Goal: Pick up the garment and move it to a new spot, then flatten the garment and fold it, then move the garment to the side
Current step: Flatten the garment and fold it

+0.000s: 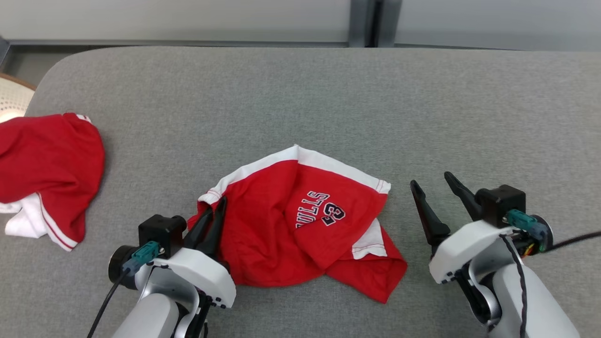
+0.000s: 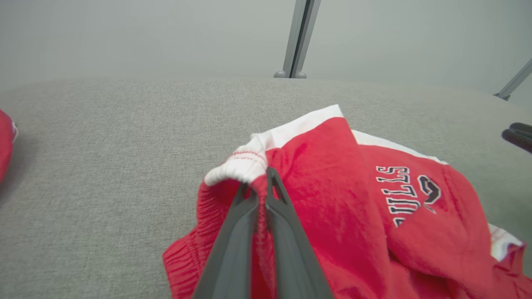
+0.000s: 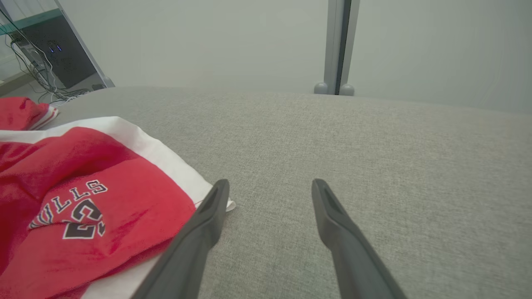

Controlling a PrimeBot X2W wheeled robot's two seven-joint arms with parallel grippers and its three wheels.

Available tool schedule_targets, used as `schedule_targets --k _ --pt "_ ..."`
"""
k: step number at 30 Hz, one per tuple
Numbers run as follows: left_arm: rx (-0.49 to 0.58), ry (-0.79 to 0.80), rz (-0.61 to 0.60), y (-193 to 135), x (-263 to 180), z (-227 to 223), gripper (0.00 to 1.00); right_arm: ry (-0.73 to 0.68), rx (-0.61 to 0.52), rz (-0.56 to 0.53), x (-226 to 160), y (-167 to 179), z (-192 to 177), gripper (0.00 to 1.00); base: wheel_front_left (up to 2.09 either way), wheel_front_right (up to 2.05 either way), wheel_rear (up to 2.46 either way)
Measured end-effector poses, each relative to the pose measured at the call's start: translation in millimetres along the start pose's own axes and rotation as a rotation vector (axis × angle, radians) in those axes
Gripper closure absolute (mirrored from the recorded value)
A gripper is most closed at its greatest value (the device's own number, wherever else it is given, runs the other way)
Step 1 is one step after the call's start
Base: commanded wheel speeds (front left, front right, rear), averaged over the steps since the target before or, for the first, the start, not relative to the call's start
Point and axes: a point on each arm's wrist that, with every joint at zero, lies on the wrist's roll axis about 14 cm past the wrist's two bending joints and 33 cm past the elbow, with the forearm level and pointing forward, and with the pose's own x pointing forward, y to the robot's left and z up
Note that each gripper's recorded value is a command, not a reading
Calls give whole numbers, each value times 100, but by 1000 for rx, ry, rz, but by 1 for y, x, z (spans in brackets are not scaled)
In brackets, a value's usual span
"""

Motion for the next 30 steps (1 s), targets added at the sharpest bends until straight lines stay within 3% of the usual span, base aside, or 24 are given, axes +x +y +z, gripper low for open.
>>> schedule_targets --k 9,10,11,12,13,20,30 --pt "5 -23 36 13 3 -1 100 220 21 162 43 44 -59 0 0 0 0" --pt "7 -25 41 15 3 -1 100 239 15 174 45 46 -62 4 0 0 0" --pt "8 -30 44 16 2 -1 100 248 16 180 47 47 -64 41 0 0 0" --pt "9 -39 47 17 2 0 100 249 19 184 48 47 -65 61 0 0 0" --pt "15 -44 50 18 2 1 100 248 20 186 49 47 -65 100 0 0 0" --pt "65 -162 63 27 2 33 100 102 10 150 50 28 -36 100 0 0 0" --pt "164 -393 -28 2 -3 114 100 -329 -72 61 20 -12 91 100 0 0 0"
